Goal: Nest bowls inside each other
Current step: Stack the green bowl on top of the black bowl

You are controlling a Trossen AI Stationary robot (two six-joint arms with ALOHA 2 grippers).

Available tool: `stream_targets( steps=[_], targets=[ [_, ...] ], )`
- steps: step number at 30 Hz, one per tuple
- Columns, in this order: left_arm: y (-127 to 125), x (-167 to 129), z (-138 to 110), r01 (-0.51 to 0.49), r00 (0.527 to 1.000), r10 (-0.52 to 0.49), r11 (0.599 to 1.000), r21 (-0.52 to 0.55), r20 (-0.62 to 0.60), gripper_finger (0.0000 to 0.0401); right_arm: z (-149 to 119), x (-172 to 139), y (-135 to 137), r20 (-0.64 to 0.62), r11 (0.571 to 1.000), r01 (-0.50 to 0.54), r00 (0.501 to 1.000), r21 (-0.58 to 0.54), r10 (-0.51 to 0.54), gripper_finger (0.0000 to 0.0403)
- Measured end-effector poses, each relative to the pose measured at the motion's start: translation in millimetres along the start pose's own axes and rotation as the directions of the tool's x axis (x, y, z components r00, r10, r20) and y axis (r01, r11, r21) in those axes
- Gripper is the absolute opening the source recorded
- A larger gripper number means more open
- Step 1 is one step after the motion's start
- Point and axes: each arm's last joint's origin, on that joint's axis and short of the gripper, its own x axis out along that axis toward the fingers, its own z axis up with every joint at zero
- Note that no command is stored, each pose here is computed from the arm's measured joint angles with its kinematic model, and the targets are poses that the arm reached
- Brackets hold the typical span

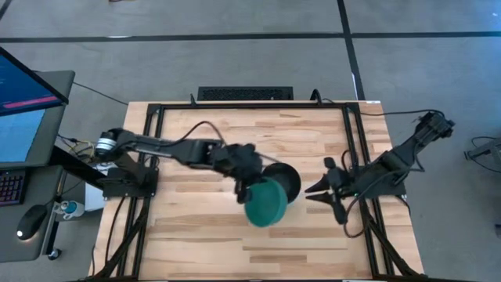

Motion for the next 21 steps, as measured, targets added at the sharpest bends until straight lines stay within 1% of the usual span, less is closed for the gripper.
stream_targets(
  steps=[2, 6, 9, 12, 15, 16, 17, 19, 21],
  targets=[
    [9, 6, 4, -0.018, 1.000, 0.018, 1.000, -0.004, -0.006, 0.0000, -5, -7, -7, 0.013, 1.000, -0.005, 1.000, 0.007, 0.005, 0.0107],
    [24, 10, 7, -0.008, 1.000, 0.009, 0.999, -0.043, 0.007, 0.0000, -17, -22, -20, 0.034, 1.000, -0.022, 0.999, 0.016, 0.021, 0.0107],
    [32, 9, 7, -0.058, 0.998, 0.057, 0.997, -0.059, -0.007, 0.0000, -27, -30, -30, 0.051, 0.999, -0.029, 0.998, 0.026, 0.028, 0.0107],
    [41, 8, 7, -0.086, 0.996, 0.086, 0.990, -0.108, -0.006, 0.0000, -39, -35, -40, 0.061, 1.000, -0.020, 0.998, 0.017, 0.019, 0.0107],
    [51, 13, 7, -0.104, 0.995, 0.104, 0.987, -0.121, -0.010, 0.0000, -46, -35, -49, 0.083, 0.999, 0.022, 0.996, 0.024, -0.024, 0.0107],
    [54, 16, 4, -0.111, 0.994, 0.108, 0.987, -0.121, -0.031, 0.0000, -49, -35, -52, 0.090, 0.999, 0.044, 0.995, 0.028, -0.046, 0.0107],
    [56, 19, 1, -0.106, 0.993, 0.100, 0.987, -0.122, -0.055, 0.0000, -51, -34, -54, 0.095, 0.997, 0.064, 0.993, 0.031, -0.066, 0.0107],
    [61, 23, 1, -0.077, 0.996, 0.072, 0.989, -0.124, -0.045, 0.0000, -53, -33, -58, 0.102, 0.995, 0.090, 0.990, 0.039, -0.093, 0.0107],
    [65, 23, 0, -0.073, 0.996, 0.067, 0.989, -0.128, -0.053, 0.0000, -55, -31, -60, 0.105, 0.994, 0.102, 0.989, 0.047, -0.107, 0.0107]
  ],
)
